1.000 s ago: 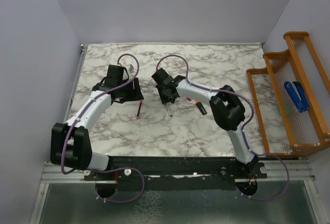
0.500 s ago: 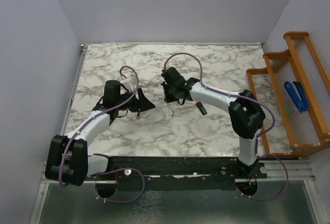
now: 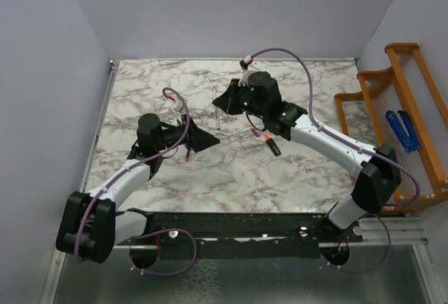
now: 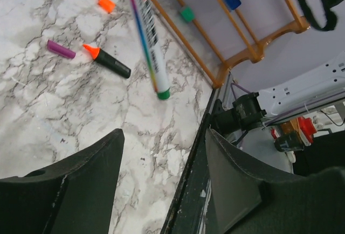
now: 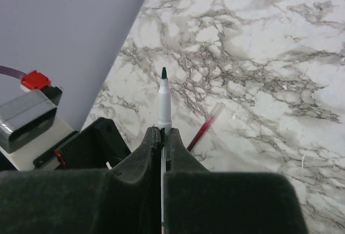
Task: Insert the pens into the pen caps
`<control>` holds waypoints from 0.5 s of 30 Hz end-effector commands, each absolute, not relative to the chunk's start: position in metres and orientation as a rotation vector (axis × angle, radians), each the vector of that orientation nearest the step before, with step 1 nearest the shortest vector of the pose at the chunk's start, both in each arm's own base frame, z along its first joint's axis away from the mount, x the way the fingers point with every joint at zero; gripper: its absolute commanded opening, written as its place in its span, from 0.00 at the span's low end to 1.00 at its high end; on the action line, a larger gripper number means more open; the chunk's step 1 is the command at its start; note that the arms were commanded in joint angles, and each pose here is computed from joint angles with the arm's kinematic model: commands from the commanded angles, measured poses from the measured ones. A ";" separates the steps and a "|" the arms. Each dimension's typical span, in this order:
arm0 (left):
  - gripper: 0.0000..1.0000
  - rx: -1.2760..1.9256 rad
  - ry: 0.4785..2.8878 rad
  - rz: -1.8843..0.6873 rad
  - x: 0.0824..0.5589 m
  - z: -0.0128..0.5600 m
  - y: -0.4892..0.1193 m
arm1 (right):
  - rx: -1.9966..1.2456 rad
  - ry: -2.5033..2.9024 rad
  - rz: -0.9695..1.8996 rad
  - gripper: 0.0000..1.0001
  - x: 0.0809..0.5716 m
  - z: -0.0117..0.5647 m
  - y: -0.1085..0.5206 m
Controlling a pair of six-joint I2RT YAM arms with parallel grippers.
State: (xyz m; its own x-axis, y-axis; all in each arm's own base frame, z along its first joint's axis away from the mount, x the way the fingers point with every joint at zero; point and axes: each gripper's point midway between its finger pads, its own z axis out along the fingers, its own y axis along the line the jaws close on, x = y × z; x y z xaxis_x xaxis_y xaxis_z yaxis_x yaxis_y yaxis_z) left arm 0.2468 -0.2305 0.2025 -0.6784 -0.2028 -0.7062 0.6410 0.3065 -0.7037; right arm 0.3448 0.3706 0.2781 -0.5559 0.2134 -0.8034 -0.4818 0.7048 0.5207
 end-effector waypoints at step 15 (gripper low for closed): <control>0.41 0.432 1.690 -1.564 0.260 0.240 -0.257 | -0.238 1.950 1.026 0.01 0.322 0.285 0.372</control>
